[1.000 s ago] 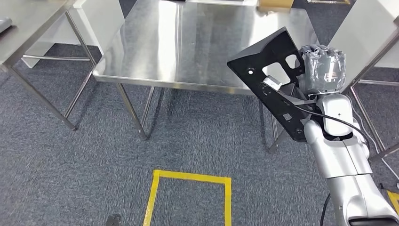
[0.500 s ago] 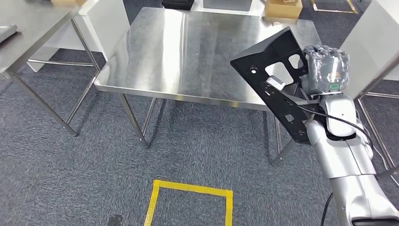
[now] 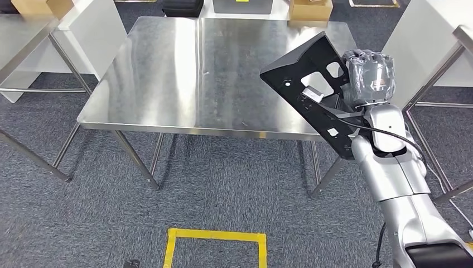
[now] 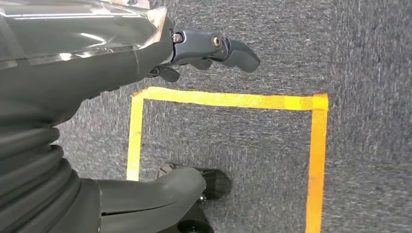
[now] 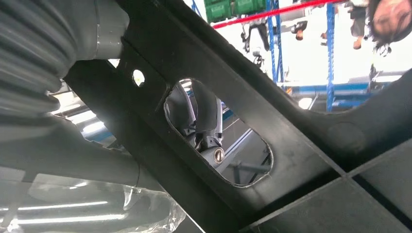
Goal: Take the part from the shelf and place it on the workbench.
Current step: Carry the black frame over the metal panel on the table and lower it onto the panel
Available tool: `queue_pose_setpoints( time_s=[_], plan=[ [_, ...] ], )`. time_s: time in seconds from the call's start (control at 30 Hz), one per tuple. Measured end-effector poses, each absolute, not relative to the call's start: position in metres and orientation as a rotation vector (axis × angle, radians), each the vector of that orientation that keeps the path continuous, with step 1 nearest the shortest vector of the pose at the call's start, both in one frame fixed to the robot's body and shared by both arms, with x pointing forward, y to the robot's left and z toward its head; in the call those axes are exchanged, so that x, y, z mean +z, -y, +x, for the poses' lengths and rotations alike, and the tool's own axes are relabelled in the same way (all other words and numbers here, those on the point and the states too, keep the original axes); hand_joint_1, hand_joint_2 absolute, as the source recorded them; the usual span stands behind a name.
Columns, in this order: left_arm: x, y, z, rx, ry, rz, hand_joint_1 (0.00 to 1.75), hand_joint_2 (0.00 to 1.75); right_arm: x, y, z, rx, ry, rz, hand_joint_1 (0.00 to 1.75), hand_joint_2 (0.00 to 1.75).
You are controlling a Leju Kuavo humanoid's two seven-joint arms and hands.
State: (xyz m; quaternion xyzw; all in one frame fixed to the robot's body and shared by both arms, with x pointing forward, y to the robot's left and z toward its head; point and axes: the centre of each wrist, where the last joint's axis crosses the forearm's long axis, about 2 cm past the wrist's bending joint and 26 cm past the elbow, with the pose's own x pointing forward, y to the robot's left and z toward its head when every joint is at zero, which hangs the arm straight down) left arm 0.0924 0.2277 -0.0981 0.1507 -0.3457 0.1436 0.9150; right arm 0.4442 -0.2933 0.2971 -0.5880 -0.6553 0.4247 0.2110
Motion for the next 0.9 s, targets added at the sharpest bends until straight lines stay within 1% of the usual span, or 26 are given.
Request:
queue_pose_setpoints(
  time_s=[0.37,0.47,0.6,0.8,0.9],
  plan=[
    [-0.097,-0.225,0.096,0.295,0.714,0.299,0.0,1.75,0.283,0.259,0.449,1.236,1.781,-1.615,1.52,1.75],
    [-0.097,-0.225,0.095,0.294,0.712,0.299,0.0,1.75,0.289,0.254,0.452,1.237,1.785,-1.616,1.52,1.75],
    [-0.097,-0.226,0.096,0.296,0.706,0.303,0.0,1.75,0.314,0.246,0.464,1.239,1.79,-1.625,1.52,1.75],
    [-0.097,-0.229,0.096,0.302,0.709,0.313,0.0,1.75,0.381,0.231,0.482,1.207,1.835,-1.664,1.52,1.75],
    [-0.098,-0.229,0.094,0.304,0.703,0.315,0.0,1.75,0.395,0.229,0.486,1.21,1.83,-1.672,1.52,1.75]
  ],
)
